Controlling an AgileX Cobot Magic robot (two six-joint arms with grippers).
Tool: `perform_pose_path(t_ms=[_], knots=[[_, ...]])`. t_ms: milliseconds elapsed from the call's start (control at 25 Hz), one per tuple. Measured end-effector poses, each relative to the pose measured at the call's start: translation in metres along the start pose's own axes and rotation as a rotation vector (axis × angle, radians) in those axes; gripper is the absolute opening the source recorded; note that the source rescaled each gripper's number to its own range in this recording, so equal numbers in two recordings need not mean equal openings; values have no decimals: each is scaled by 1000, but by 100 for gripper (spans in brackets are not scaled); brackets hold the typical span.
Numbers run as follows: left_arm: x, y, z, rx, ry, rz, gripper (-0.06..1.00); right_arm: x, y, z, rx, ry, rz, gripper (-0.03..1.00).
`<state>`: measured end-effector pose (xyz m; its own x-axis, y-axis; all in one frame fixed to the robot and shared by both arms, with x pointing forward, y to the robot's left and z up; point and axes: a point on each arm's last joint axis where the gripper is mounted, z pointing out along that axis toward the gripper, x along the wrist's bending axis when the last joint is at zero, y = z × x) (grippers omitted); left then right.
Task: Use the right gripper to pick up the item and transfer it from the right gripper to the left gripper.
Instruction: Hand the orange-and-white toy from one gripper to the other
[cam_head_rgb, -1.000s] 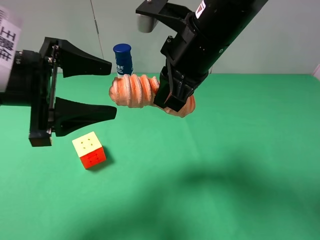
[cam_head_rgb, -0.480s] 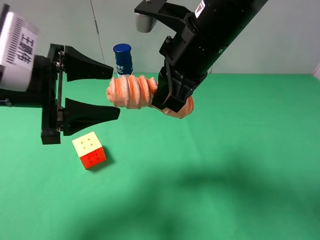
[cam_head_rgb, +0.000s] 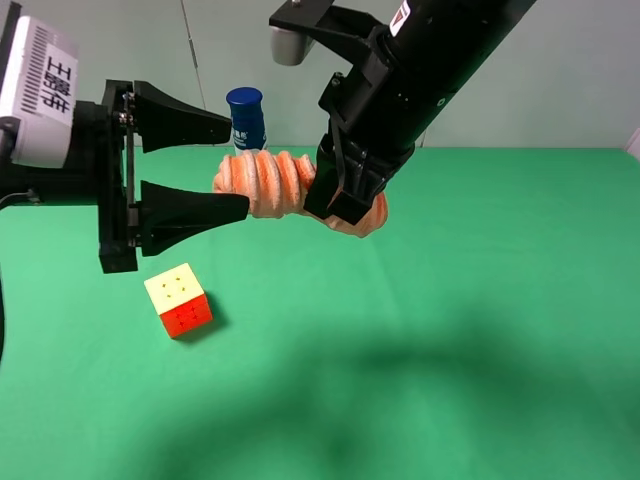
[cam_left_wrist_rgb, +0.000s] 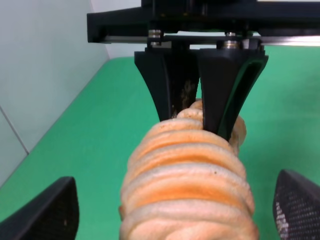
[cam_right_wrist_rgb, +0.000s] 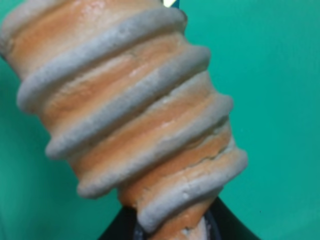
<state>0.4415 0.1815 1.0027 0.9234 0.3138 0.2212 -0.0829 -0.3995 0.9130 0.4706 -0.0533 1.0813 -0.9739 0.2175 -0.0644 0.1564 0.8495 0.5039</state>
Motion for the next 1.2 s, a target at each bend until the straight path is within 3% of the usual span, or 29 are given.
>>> perform_pose_path(t_ms=[400, 800, 1200], knots=[[2, -13, 9, 17, -31, -36, 90, 0, 0, 0, 0, 0, -5, 3], [-3, -1, 22, 33, -51, 42, 90, 0, 0, 0, -1, -1, -12, 3], [1, 3, 26, 54, -27, 73, 90, 0, 0, 0, -1, -1, -13, 3]])
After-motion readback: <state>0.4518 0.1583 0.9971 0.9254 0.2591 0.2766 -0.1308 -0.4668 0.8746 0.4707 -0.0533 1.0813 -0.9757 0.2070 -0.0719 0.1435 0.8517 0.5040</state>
